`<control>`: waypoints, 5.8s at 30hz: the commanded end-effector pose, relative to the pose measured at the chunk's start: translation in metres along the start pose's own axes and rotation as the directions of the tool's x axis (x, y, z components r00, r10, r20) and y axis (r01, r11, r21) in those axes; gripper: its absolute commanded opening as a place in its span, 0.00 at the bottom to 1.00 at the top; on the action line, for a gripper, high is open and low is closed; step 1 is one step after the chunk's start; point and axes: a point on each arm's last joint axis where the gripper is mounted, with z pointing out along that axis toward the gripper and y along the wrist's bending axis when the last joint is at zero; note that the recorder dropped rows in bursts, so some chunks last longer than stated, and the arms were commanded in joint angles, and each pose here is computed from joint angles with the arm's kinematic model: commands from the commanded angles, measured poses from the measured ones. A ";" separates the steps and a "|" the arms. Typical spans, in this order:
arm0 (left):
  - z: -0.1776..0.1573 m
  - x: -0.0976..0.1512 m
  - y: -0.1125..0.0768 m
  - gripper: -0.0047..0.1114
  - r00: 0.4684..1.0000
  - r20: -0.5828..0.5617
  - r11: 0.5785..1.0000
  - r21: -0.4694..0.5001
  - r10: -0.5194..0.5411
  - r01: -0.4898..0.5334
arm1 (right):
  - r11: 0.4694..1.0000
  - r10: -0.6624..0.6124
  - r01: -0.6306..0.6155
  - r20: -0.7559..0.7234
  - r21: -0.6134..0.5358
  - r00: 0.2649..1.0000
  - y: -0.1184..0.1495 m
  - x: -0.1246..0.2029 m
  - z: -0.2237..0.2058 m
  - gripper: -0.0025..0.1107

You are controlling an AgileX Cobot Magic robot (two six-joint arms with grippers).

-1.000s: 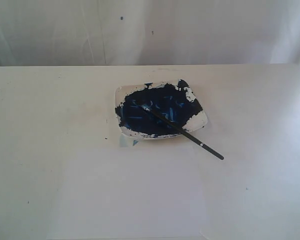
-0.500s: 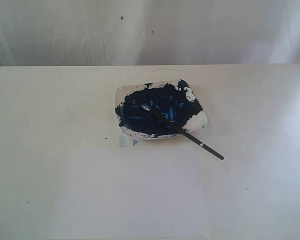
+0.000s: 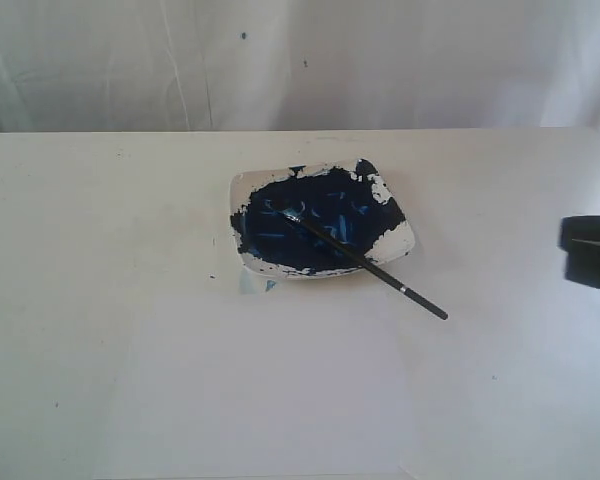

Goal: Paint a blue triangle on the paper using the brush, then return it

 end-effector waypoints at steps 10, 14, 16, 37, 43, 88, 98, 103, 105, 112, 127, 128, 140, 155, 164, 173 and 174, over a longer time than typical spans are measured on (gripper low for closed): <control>0.000 0.001 -0.001 0.04 1.000 0.002 1.000 0.007 -0.016 0.016 | 0.955 -0.225 0.173 -0.210 -0.239 0.951 0.022 -0.071 0.079 0.02; 0.000 0.001 -0.001 0.04 1.000 0.002 1.000 0.007 -0.016 0.016 | 0.948 -0.237 0.143 -0.328 -0.285 0.914 0.020 -0.060 0.095 0.02; 0.000 0.001 -0.001 0.04 1.000 0.002 1.000 0.007 -0.016 0.016 | 0.941 -0.245 0.125 -0.377 -0.315 0.893 0.021 -0.054 0.098 0.02; 0.000 0.001 -0.001 0.04 1.000 0.002 1.000 0.007 -0.016 0.016 | 0.898 -0.440 0.381 -0.420 -0.220 0.794 0.005 -0.068 0.174 0.02; 0.000 0.001 -0.001 0.04 1.000 0.002 1.000 0.007 -0.016 0.016 | 0.891 -0.452 0.414 -0.433 -0.185 0.780 -0.006 -0.055 0.210 0.02; 0.000 0.001 -0.001 0.04 1.000 0.002 1.000 0.007 -0.016 0.016 | 0.861 -0.495 0.439 -0.618 -0.255 0.611 -0.019 0.007 0.264 0.24; 0.000 0.001 -0.001 0.04 1.000 0.002 1.000 0.007 -0.016 0.016 | 0.847 -0.497 0.488 -0.644 -0.212 0.582 -0.026 0.006 0.263 0.13; 0.000 0.001 -0.001 0.04 1.000 0.002 1.000 0.007 -0.016 0.016 | 0.840 -0.501 0.502 -0.646 -0.206 0.575 -0.027 0.006 0.263 0.07; 0.000 0.001 -0.001 0.04 1.000 0.002 1.000 0.007 -0.016 0.016 | 0.840 -0.501 0.502 -0.646 -0.206 0.575 -0.027 0.006 0.263 0.04; 0.000 0.001 -0.001 0.04 1.000 0.002 1.000 0.007 -0.016 0.016 | 0.801 -0.545 0.559 -0.645 -0.212 0.536 -0.031 0.004 0.262 0.02; 0.000 0.001 -0.001 0.04 1.000 0.002 1.000 0.007 -0.016 0.016 | 0.627 -0.679 0.760 -0.595 -0.168 0.429 -0.044 -0.060 0.240 0.02; 0.000 0.001 -0.001 0.04 1.000 0.002 1.000 0.007 -0.016 0.016 | 0.595 -0.707 0.782 -0.586 -0.188 0.396 -0.047 -0.063 0.239 0.02; 0.000 0.001 -0.001 0.04 1.000 0.002 1.000 0.007 -0.016 0.016 | 0.386 -0.854 0.873 -0.474 -0.299 0.215 -0.076 -0.070 0.244 0.02; 0.000 0.001 -0.001 0.04 1.000 0.002 1.000 0.007 -0.016 0.016 | 0.370 -0.870 0.886 -0.438 -0.280 0.226 -0.095 -0.053 0.274 0.02; 0.000 0.001 -0.001 0.04 1.000 0.002 1.000 0.007 -0.016 0.016 | 0.382 -0.866 0.869 -0.451 -0.314 0.217 -0.100 -0.039 0.285 0.02; 0.000 0.001 -0.001 0.04 1.000 0.002 1.000 0.007 -0.016 0.016 | 0.388 -0.863 0.866 -0.454 -0.314 0.221 -0.100 -0.038 0.286 0.31; 0.000 0.001 -0.001 0.04 1.000 0.002 1.000 0.007 -0.016 0.016 | 0.400 -0.857 0.864 -0.458 -0.306 0.235 -0.100 -0.039 0.285 0.34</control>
